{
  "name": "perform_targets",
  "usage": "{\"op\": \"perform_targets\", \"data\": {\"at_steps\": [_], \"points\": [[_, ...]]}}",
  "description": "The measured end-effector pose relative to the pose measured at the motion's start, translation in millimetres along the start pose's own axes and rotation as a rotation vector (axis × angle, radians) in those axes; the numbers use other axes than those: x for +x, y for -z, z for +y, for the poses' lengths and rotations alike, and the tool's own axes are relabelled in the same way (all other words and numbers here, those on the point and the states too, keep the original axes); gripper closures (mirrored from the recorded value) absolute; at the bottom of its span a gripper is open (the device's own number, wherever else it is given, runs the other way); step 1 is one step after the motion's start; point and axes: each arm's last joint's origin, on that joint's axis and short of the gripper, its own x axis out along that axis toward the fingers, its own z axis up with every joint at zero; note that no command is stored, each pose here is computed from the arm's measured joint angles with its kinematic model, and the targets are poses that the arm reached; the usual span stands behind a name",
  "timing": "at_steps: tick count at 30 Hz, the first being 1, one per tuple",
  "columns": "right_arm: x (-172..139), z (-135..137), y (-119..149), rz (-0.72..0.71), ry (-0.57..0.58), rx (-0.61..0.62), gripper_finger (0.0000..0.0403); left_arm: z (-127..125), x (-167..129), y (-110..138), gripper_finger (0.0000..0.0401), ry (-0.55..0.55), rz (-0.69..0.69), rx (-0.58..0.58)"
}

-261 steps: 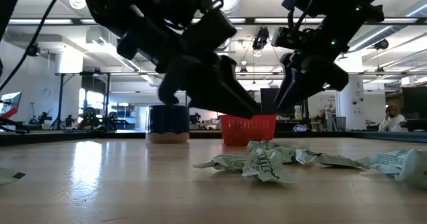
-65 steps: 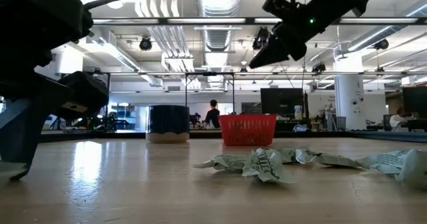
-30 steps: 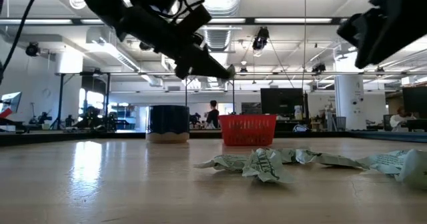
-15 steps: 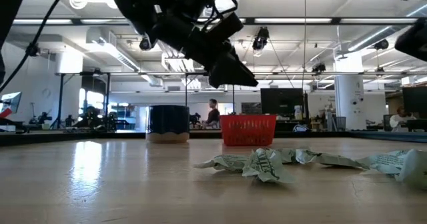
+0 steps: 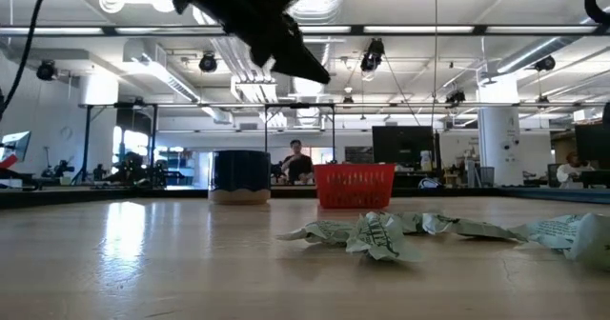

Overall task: Pick and place items into bin
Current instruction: Put the green stevia packet into the red bin

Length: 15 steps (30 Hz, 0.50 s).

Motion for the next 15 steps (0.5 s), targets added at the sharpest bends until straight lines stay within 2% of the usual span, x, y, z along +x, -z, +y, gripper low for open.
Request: {"op": "perform_targets", "data": {"at_steps": [5, 8, 15], "points": [[9.4, 3.1, 1.5, 0.035, 0.016, -0.009, 0.0262, -2.8, -24.2, -4.8, 0.0193, 0.038, 0.025, -0.044], [11.3, 4.0, 1.3, 0.036, 0.020, -0.009, 0.0279, -6.7, -38.4, -3.9, 0.0193, 0.074, 0.071, -0.075], [10.1, 2.6, -0.6, -0.016, 0.038, -0.022, 0.0380, -19.9, -76.2, 0.3, 0.0193, 0.155, 0.195, -0.176]]}}
